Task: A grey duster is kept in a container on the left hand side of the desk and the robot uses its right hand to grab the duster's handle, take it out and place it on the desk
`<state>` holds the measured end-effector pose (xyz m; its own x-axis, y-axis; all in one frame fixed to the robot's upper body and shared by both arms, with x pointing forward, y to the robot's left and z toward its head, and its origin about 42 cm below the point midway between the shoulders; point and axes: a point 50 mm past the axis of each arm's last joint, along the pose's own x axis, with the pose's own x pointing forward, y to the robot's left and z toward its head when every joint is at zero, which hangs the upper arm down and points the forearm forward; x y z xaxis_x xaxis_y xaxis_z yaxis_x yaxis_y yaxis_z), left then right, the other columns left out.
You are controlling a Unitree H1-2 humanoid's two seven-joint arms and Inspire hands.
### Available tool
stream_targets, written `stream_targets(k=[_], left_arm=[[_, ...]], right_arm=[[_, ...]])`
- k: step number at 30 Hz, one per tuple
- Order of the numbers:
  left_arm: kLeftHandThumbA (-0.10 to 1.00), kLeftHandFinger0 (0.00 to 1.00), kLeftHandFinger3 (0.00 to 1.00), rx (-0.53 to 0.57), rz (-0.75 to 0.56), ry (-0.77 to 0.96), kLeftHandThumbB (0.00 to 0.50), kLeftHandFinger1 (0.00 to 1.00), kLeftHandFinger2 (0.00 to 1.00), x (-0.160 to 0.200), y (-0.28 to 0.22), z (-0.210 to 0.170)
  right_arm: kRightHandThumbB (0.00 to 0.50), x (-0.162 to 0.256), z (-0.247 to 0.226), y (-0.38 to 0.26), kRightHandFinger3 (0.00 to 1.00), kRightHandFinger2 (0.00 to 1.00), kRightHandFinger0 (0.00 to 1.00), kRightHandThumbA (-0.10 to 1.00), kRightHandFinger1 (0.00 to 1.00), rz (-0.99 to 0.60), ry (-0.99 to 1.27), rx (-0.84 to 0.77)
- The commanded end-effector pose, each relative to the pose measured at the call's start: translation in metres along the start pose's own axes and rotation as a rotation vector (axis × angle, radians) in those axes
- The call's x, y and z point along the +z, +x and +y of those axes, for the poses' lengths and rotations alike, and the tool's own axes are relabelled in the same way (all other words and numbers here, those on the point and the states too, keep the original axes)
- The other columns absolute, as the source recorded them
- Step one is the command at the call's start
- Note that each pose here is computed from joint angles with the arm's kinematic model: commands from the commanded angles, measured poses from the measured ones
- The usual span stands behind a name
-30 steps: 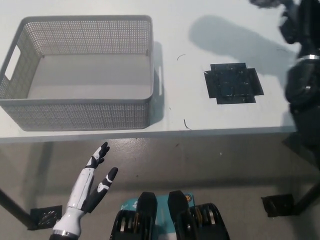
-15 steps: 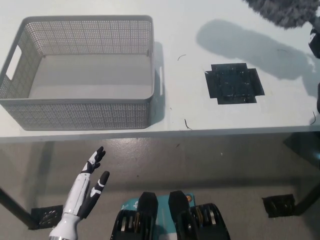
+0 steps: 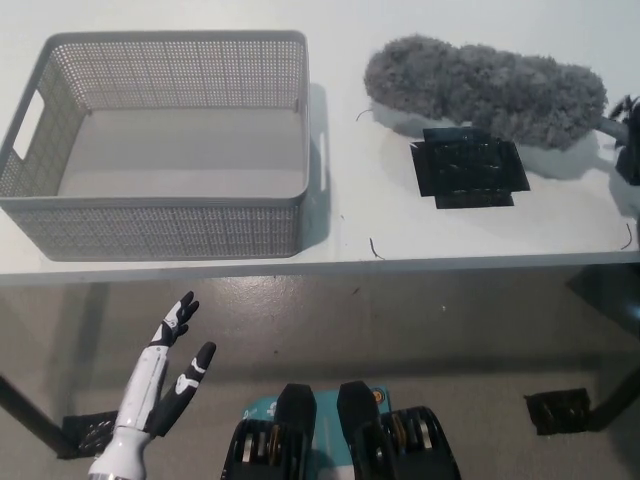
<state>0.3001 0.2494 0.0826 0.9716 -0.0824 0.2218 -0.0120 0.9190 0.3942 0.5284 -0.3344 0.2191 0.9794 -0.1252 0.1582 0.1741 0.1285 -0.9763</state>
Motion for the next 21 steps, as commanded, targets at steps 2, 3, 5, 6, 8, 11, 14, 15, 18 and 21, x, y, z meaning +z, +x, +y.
stream_targets(k=[2,3,5,6,8,11,14,15,18,21], left_arm=[[0.88,1.00,1.00,0.029,-0.066,0.013,0.000,1.00,0.95,0.007,0.005,0.009],[0.88,1.00,1.00,0.028,-0.066,0.015,0.000,1.00,0.95,0.008,0.007,0.010],[0.86,1.00,1.00,0.027,-0.067,0.020,0.000,1.00,0.95,0.009,0.008,0.011],[0.85,1.00,1.00,0.027,-0.069,0.022,0.000,1.00,0.95,0.009,0.009,0.011],[0.80,1.00,1.00,0.027,-0.069,0.019,0.000,1.00,0.94,0.009,0.010,0.011],[0.78,1.00,1.00,0.025,-0.063,0.019,0.000,1.00,0.94,0.009,0.010,0.011],[0.76,1.00,1.00,0.026,-0.066,0.023,0.000,1.00,0.95,0.011,0.017,0.013],[0.74,1.00,1.00,0.024,-0.064,0.022,0.000,1.00,0.95,0.011,0.017,0.013],[0.66,1.00,1.00,0.021,-0.063,0.017,0.000,1.00,0.95,0.013,0.019,0.014],[0.63,1.00,1.00,0.018,-0.065,0.020,0.000,1.00,0.95,0.014,0.020,0.014]], right_arm=[[0.208,-0.012,-0.029,0.013,0.59,0.56,0.16,0.15,0.38,-0.018,-0.039,-0.021],[0.256,-0.013,-0.031,0.014,0.84,0.78,0.43,0.38,0.65,-0.018,-0.042,0.034],[0.447,-0.012,-0.037,0.014,1.00,1.00,1.00,0.67,1.00,-0.028,-0.040,0.111],[0.489,-0.011,-0.041,0.014,1.00,1.00,1.00,0.73,1.00,-0.027,-0.024,0.133],[0.500,-0.007,-0.056,0.016,1.00,1.00,1.00,0.68,1.00,-0.033,0.058,0.209],[0.500,0.000,-0.079,0.021,1.00,1.00,1.00,0.70,1.00,-0.064,0.123,0.239],[0.500,0.009,-0.114,0.032,1.00,1.00,1.00,0.70,1.00,-0.104,0.166,0.239],[0.500,0.011,-0.121,0.033,1.00,1.00,1.00,0.69,1.00,-0.117,0.182,0.237],[0.500,0.020,-0.160,0.035,1.00,1.00,1.00,0.68,1.00,-0.196,0.277,0.234],[0.500,0.026,-0.194,0.030,1.00,1.00,1.00,0.70,1.00,-0.284,0.393,0.302]])
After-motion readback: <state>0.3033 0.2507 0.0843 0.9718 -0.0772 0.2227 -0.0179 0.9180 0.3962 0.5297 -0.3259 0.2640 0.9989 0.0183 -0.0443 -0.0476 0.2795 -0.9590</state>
